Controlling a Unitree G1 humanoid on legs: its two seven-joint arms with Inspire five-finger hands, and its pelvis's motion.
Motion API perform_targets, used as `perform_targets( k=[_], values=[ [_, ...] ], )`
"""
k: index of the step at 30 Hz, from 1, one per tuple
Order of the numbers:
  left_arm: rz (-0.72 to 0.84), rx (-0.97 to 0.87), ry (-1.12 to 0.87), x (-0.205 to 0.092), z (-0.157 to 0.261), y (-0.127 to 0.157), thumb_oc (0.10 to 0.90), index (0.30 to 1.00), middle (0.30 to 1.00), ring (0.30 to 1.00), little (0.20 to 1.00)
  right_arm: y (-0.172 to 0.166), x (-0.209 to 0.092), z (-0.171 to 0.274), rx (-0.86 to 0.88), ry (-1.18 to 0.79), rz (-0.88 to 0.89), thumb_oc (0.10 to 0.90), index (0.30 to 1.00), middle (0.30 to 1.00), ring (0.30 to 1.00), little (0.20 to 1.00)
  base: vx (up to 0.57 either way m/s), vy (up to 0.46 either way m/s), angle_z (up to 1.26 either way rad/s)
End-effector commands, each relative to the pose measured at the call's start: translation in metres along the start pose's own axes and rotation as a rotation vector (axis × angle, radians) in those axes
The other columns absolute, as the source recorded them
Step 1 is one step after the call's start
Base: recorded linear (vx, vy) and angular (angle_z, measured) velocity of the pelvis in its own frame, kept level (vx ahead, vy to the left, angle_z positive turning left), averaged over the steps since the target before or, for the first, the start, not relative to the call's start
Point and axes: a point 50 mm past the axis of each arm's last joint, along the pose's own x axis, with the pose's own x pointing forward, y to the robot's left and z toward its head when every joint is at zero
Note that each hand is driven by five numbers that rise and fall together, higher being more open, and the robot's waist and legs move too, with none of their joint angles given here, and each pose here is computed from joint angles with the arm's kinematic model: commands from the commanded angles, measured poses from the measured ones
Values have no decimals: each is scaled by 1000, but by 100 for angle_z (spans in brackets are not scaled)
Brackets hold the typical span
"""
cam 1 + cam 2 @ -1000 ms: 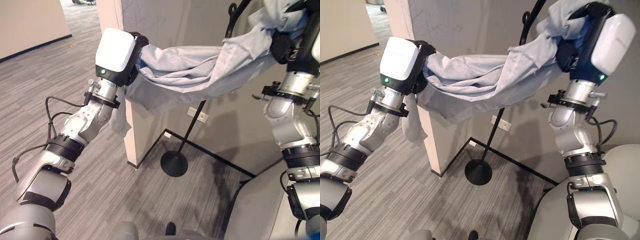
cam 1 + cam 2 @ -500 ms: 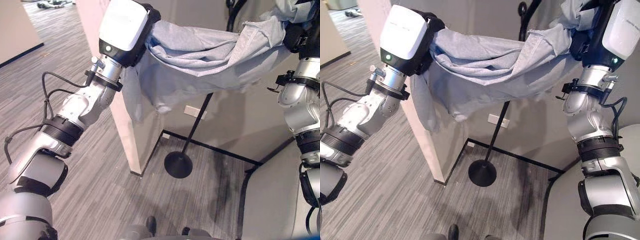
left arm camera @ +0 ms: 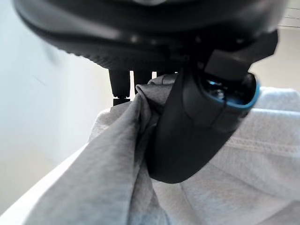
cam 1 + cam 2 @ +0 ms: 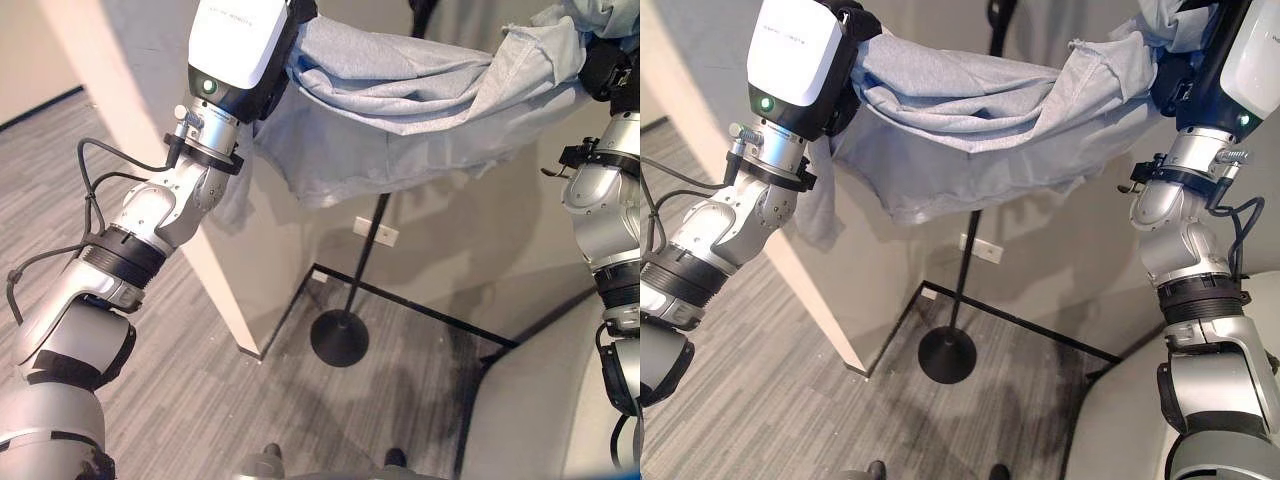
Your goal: Hang the clothes on the sofa on the clothes rack.
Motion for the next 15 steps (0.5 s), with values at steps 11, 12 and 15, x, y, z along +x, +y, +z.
perform_targets(
  k=[11,12,15],
  values=[
    [-107,580,482,-13,-148,49,400,300,300,300,300,-20,45,-19,-187,-34,-6,400,300,300,300,300,38,24,10],
    [-116,595,496,-15,-151,50,400,300,300,300,300,-18,46,-19,-190,-31,7,400,300,300,300,300,69,144,-2],
    [-200,688,558,-31,-168,57,400,300,300,300,300,-12,53,-11,-190,-46,58,400,300,300,300,300,44,117,-4]
  ],
)
